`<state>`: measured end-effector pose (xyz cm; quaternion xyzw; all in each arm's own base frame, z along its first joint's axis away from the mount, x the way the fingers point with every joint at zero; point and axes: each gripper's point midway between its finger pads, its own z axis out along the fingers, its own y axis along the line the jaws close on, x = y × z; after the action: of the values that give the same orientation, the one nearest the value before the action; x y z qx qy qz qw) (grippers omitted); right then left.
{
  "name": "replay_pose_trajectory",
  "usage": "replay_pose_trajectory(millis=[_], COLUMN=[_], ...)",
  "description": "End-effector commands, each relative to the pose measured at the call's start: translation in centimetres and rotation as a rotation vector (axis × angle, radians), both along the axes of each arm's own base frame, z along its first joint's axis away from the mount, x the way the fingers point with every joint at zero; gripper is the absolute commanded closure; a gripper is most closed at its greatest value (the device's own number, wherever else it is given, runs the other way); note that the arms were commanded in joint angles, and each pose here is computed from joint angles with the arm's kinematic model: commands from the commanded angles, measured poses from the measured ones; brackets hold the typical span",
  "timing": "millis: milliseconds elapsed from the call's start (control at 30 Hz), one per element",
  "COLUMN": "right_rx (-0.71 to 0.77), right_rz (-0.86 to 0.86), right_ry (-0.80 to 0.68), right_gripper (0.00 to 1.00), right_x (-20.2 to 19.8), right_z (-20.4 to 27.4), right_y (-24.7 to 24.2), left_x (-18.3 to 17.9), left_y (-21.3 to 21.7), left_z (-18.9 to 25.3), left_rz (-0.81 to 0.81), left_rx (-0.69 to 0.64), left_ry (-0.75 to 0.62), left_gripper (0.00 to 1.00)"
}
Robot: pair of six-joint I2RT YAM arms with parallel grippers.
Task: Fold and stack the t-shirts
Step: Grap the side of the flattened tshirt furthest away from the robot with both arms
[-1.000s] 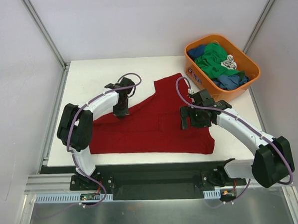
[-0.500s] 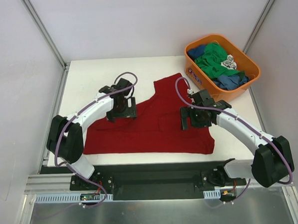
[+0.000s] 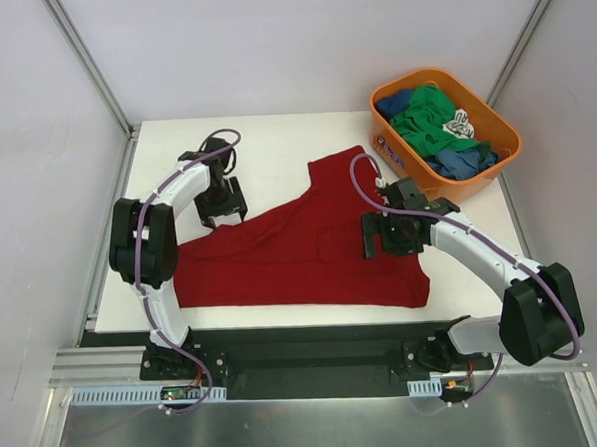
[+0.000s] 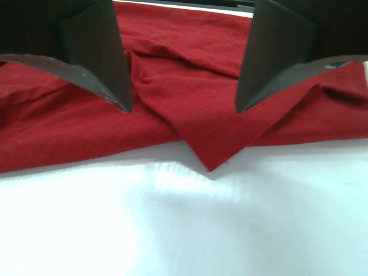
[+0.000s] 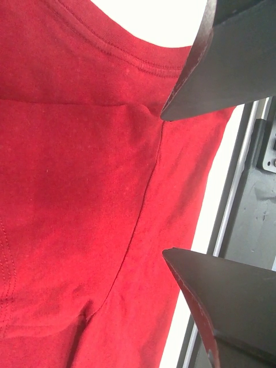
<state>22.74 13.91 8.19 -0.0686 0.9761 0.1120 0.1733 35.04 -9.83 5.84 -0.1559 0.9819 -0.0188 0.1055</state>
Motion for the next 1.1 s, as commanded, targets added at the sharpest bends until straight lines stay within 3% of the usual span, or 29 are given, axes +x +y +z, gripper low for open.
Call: replay_pose_trajectory(millis=[0, 233, 300, 467, 667, 800, 1067], right_rx=[0.008, -0.002, -0.005, -0.008, -0.016, -0.018, -0.025], right_rz=[-0.031, -0.039, -0.037, -0.035, -0.04, -0.04, -0.047], right_ry=[-0.038, -0.025, -0.023, -0.022, -0.022, -0.03, -0.04], right_gripper=[0.03, 0.03, 0.03, 0.03, 0.03, 0.03, 0.03], right_x=[1.4, 1.4, 1.5, 1.6, 1.7, 1.9, 2.4], right_z=[0.9, 0.5, 0.4, 0.3, 0.1, 0.3, 0.6], right_y=[0.1, -0.1, -0.1, -0.1, -0.3, -0.3, -0.4], left_x=[0.2, -0.8, -1.2, -1.4, -1.0, -0.2, 1.9], left_y=[-1.3, 1.3, 2.3, 2.6, 2.7, 2.3, 2.8], left_z=[0.1, -1.3, -1.3, -0.8, -0.2, -0.2, 2.0], left_rz=[-0.045, -0.03, -0.018, 0.002, 0.001, -0.005, 0.001], left_rx=[-0.03, 0.113, 0.165, 0.18, 0.186, 0.172, 0.209], left_ry=[0.023, 0.091, 0.11, 0.104, 0.09, 0.082, -0.004], left_gripper=[0.34, 0.42, 0.48, 0.56, 0.76, 0.99, 1.0])
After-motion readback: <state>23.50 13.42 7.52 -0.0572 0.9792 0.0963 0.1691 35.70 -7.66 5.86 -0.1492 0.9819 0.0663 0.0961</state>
